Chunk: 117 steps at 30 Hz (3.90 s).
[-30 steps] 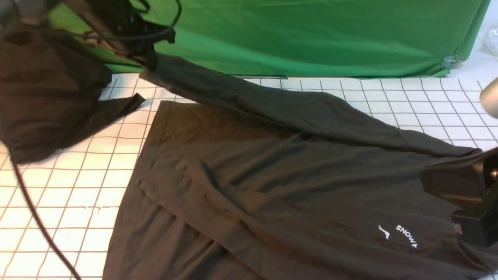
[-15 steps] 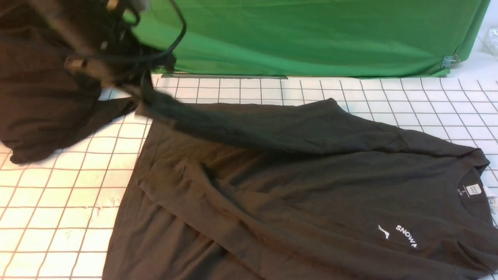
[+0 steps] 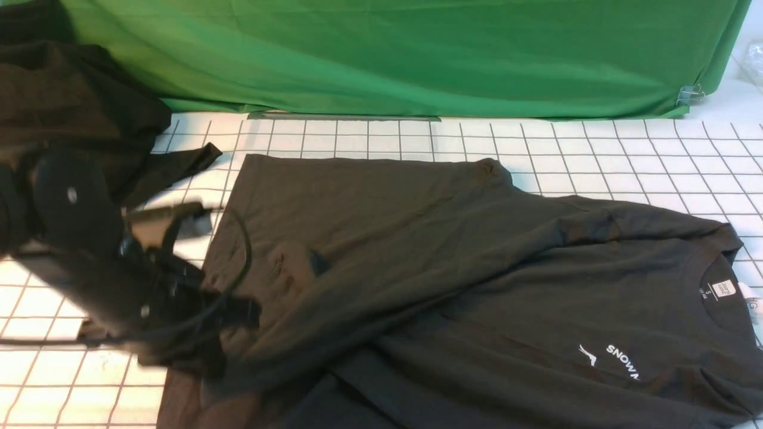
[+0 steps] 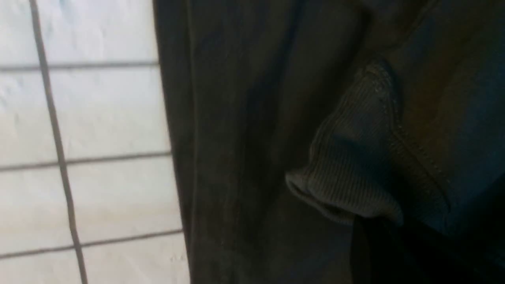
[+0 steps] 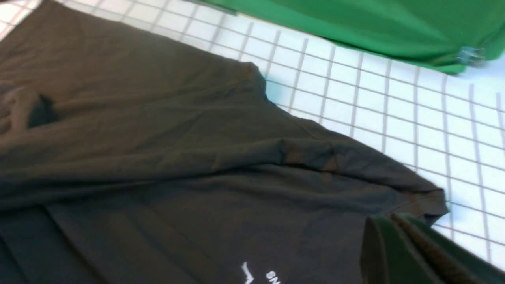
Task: Fold a long-sleeved shirt over a white checkered tablecloth.
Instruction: 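Fold the left side of the dark shirt inward over its body with the left gripper, then grasp the near edge of the shirt at its hem and shoulder corners, then fold the black garment in half by bringing its near edge over to the far edge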
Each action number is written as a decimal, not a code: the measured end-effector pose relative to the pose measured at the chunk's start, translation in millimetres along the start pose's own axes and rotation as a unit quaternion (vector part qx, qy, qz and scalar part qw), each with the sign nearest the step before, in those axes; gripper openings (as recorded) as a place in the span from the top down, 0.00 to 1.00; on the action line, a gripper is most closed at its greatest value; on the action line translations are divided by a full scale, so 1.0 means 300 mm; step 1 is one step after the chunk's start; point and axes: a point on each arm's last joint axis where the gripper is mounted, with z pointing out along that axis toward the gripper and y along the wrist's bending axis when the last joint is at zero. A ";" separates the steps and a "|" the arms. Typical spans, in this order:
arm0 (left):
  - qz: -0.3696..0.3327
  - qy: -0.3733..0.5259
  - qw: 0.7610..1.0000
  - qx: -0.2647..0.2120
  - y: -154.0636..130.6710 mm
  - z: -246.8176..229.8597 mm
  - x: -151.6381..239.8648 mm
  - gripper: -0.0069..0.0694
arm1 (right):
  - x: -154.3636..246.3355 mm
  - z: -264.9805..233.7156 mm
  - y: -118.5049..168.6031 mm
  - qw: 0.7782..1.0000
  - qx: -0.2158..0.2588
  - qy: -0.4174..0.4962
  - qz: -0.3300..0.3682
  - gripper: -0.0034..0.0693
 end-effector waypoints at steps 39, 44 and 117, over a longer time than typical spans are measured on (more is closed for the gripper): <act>-0.007 0.160 0.984 -0.076 0.129 0.136 0.281 0.81 | 0.017 0.002 0.015 0.999 -0.023 0.030 -0.012 0.95; 0.008 0.133 0.989 -0.062 0.123 0.108 0.287 0.88 | 0.073 0.039 0.024 0.989 -0.003 0.145 -0.039 0.95; 0.009 -0.161 0.987 -0.025 -0.005 -0.323 -0.199 0.88 | 0.163 0.485 -0.098 0.942 -0.050 0.315 -0.108 0.91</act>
